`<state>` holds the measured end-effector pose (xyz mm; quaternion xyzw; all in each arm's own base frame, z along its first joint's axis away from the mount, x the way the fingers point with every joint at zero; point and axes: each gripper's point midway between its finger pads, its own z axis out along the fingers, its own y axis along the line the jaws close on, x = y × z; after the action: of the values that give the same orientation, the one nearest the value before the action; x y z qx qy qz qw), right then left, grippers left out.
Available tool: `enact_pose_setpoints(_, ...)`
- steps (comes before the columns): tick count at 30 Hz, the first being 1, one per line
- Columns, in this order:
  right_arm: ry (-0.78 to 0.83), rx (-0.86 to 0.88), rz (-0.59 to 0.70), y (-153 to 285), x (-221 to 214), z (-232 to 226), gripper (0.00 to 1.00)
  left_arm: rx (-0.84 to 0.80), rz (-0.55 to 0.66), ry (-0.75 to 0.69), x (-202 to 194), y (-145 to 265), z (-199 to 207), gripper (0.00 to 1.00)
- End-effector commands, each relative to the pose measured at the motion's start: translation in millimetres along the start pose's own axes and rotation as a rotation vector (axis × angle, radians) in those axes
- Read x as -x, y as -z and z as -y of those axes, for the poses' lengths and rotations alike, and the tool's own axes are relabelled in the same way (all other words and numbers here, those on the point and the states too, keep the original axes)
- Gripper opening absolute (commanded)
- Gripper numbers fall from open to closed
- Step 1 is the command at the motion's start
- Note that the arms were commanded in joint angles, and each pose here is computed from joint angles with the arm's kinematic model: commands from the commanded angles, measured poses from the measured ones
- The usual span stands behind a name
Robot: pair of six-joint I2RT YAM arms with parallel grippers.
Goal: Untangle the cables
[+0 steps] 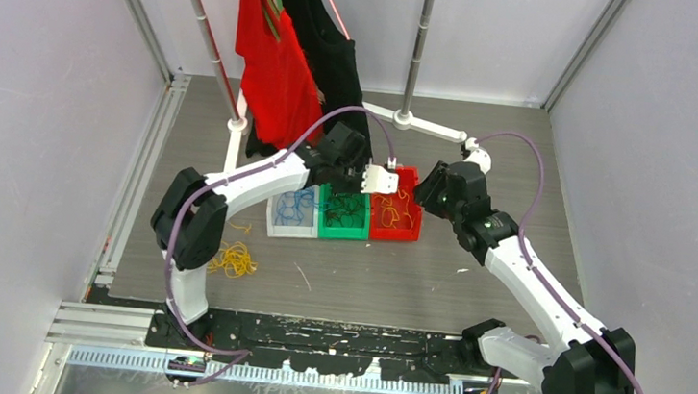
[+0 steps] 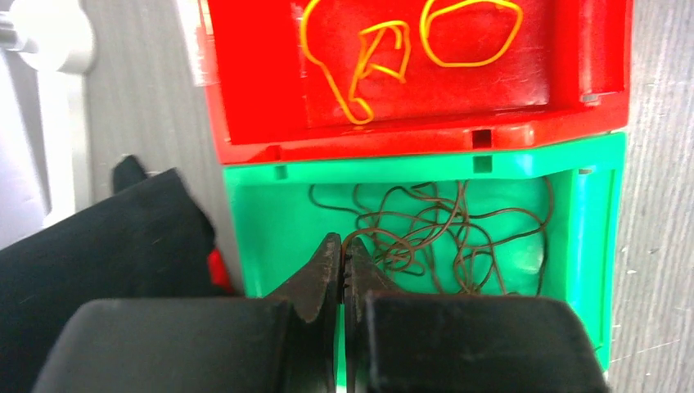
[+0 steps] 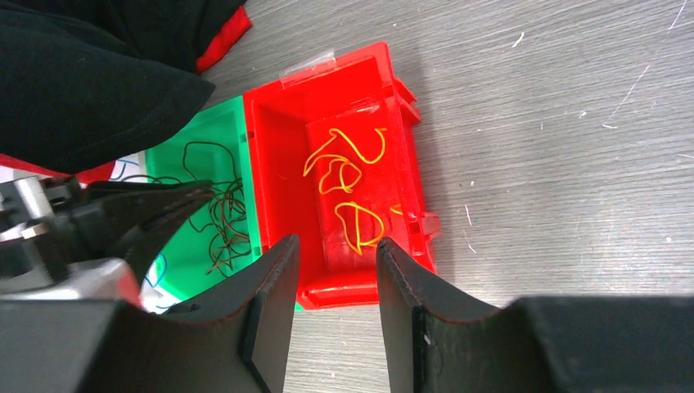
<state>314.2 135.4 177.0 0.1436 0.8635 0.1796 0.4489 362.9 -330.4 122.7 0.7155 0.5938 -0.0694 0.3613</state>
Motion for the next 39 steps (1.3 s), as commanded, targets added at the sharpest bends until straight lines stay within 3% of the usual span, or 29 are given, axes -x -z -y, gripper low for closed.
enact_pose_setpoints(1, -0.014, 0.044, 0.064, 8, 20, -9, 0.45, -0.092, 0.006, 0.089, 9, -5, 12, 0.00)
enact_pose_setpoints(3, -0.016, 0.045, 0.063, 8, 21, -9, 0.45, -0.150, -0.028, 0.122, 3, -7, 23, 0.02)
enact_pose_setpoints(6, -0.022, 0.051, 0.066, 9, 25, -11, 0.45, -0.205, -0.081, 0.161, -6, -4, 34, 0.27)
enact_pose_setpoints(8, -0.023, 0.058, 0.069, 10, 27, -13, 0.45, -0.222, -0.098, 0.168, -7, 3, 36, 0.52)
enact_pose_setpoints(12, -0.023, 0.063, 0.060, 8, 28, -16, 0.45, -0.242, -0.065, 0.199, 5, 28, 31, 0.75)
enact_pose_setpoints(15, -0.031, 0.069, 0.045, 6, 26, -18, 0.44, -0.302, -0.049, 0.217, 14, 55, 35, 0.86)
enact_pose_setpoints(20, -0.042, 0.096, 0.036, 8, 29, -26, 0.42, -0.396, -0.041, 0.299, 14, 88, 41, 0.87)
enact_pose_setpoints(23, -0.042, 0.119, 0.024, 8, 28, -31, 0.42, -0.377, -0.029, 0.349, 7, 102, 33, 0.91)
enact_pose_setpoints(28, -0.037, 0.232, -0.019, 4, 16, -57, 0.45, -0.329, -0.002, 0.426, -13, 125, 29, 0.90)
enact_pose_setpoints(33, 0.070, 0.333, -0.059, -4, -4, -110, 0.52, -0.289, -0.004, 0.482, -42, 127, 41, 0.88)
enact_pose_setpoints(39, 0.135, 0.435, -0.132, -23, -37, -167, 0.56, -0.299, 0.023, 0.497, -48, 110, 48, 0.77)
